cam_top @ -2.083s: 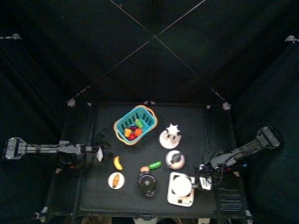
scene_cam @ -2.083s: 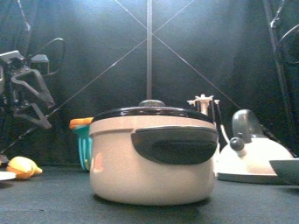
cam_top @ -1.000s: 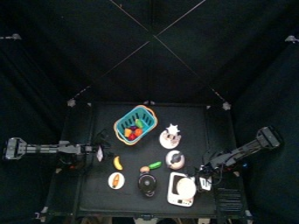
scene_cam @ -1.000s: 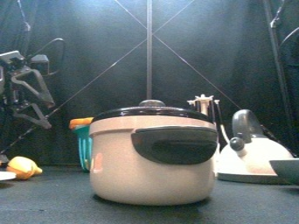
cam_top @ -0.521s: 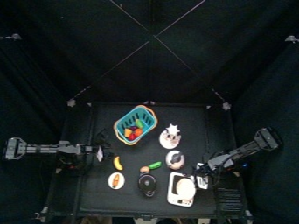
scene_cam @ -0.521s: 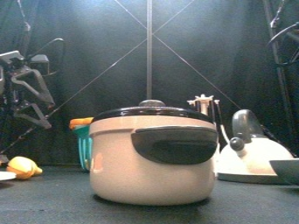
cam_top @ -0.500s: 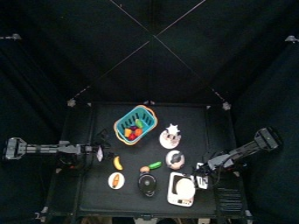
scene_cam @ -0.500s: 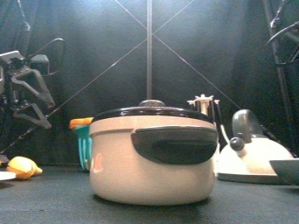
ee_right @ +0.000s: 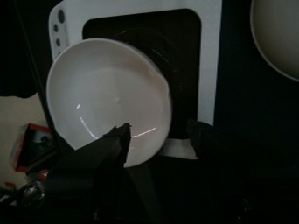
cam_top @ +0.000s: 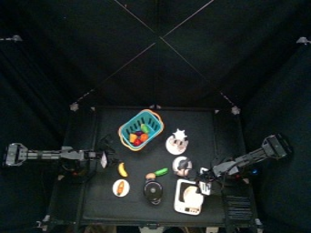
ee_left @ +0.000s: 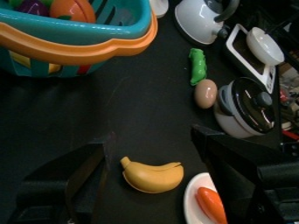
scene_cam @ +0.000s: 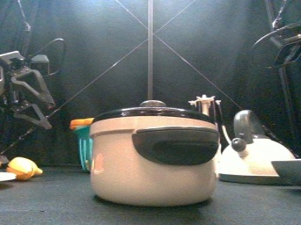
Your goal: Place pan onto stove
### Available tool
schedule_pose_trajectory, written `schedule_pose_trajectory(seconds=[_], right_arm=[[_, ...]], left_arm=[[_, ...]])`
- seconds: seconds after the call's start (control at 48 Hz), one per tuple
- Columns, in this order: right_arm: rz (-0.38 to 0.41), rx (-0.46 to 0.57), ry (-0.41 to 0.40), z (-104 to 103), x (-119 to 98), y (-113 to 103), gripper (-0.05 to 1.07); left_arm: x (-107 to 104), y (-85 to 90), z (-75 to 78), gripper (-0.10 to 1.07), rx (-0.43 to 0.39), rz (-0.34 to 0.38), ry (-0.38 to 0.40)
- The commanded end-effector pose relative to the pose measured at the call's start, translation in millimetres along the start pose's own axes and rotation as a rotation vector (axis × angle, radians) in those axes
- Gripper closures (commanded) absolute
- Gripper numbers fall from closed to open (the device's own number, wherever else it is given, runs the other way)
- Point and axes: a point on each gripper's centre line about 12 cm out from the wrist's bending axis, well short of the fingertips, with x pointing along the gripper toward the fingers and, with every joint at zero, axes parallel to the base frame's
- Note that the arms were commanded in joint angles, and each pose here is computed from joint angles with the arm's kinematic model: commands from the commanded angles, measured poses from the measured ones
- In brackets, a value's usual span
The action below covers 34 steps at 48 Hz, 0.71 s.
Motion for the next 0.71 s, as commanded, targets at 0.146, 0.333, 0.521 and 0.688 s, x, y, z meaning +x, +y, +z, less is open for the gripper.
schedule_pose_trajectory(seconds=[0.146, 0.333, 0.521, 0.688], right_arm=[[0.003, 0.001, -0.044, 10.9, 0.2, 0.6, 0.26], [0.021, 0.018, -0.079, 16.7, -0.5, 2.5, 0.44], [0.021, 0.034, -0.101, 21.5, -0.4, -0.2, 0.46], [0.009, 0.056, -0.113, 26.5, 0.6, -5.5, 0.47]], left_arm=[[0.2, -1.5, 3.2, -0.03, 0.002, -0.004, -0.010], [0.2, -1.4, 3.1, -0.03, 0.002, -0.004, -0.009], [0.2, -1.1, 2.5, -0.03, 0.005, -0.003, -0.007], [0.2, -0.9, 2.2, -0.03, 0.005, -0.001, -0.005]])
